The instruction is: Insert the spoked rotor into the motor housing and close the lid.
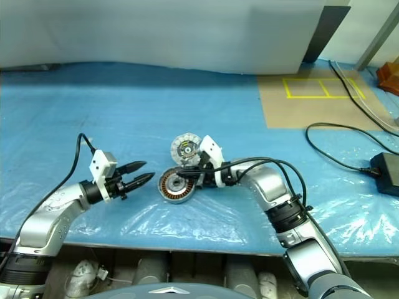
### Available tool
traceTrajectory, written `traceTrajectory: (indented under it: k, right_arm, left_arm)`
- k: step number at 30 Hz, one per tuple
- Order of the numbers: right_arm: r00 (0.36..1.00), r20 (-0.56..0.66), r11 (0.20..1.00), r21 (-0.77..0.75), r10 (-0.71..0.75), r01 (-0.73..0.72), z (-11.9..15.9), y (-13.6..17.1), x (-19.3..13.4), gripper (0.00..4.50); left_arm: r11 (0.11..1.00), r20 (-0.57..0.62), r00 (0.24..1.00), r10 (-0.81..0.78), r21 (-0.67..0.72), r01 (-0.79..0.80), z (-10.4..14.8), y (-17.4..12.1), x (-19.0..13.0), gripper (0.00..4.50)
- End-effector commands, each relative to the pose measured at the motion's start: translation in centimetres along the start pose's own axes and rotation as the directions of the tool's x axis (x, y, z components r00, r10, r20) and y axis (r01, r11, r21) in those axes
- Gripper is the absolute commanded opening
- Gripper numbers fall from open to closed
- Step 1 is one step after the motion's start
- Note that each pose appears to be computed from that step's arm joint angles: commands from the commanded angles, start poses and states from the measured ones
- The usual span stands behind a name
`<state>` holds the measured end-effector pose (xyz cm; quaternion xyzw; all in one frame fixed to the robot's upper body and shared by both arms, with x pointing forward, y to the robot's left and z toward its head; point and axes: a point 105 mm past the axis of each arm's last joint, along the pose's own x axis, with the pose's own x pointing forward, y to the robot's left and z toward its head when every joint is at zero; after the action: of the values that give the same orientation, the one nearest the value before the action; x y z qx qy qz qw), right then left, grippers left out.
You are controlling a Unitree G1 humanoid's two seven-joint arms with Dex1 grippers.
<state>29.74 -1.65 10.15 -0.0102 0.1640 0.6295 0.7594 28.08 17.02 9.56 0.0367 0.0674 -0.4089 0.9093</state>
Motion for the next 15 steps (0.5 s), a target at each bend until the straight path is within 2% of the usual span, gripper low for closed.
traceTrajectory:
  k: [1,4,7,9,10,13,15]
  right_arm:
    - [0.994,0.053,0.995,-0.028,0.092,-0.091,2.2,1.2,0.3,0.04]
    - [0.991,0.007,0.991,0.011,0.132,-0.132,1.2,1.7,0.9,0.04]
    - [0.989,-0.139,0.998,-0.02,0.051,-0.054,-2.5,0.2,2.5,0.04]
    - [0.971,-0.238,0.994,-0.113,-0.021,-0.006,-4.6,-0.9,2.9,0.04]
    - [0.967,-0.252,0.989,-0.145,-0.046,0.009,-4.9,-1.3,3.0,0.04]
    - [0.984,-0.179,0.999,-0.052,-0.023,0.014,-3.5,-1.5,2.6,0.04]
    - [0.983,-0.181,0.998,-0.064,-0.008,-0.004,-3.3,-1.3,2.0,0.04]
  left_arm:
    - [0.999,0.039,0.999,0.004,0.041,-0.006,1.4,-0.1,-0.5,2.62]
    - [0.999,0.027,1.0,-0.01,0.049,0.009,1.4,-0.5,-0.8,2.62]
    - [0.998,0.007,1.0,-0.001,0.058,0.0,1.1,-0.2,-1.2,2.62]
    - [0.998,0.009,1.0,-0.003,0.057,0.002,1.1,-0.3,-1.0,2.62]
    - [0.998,0.013,1.0,-0.005,0.055,0.004,1.1,-0.4,-0.9,2.62]
    - [0.999,0.035,0.999,-0.009,0.045,0.008,1.4,-0.7,-0.6,2.62]
    - [0.999,0.027,1.0,-0.012,0.05,0.011,1.2,-0.7,-0.5,2.62]
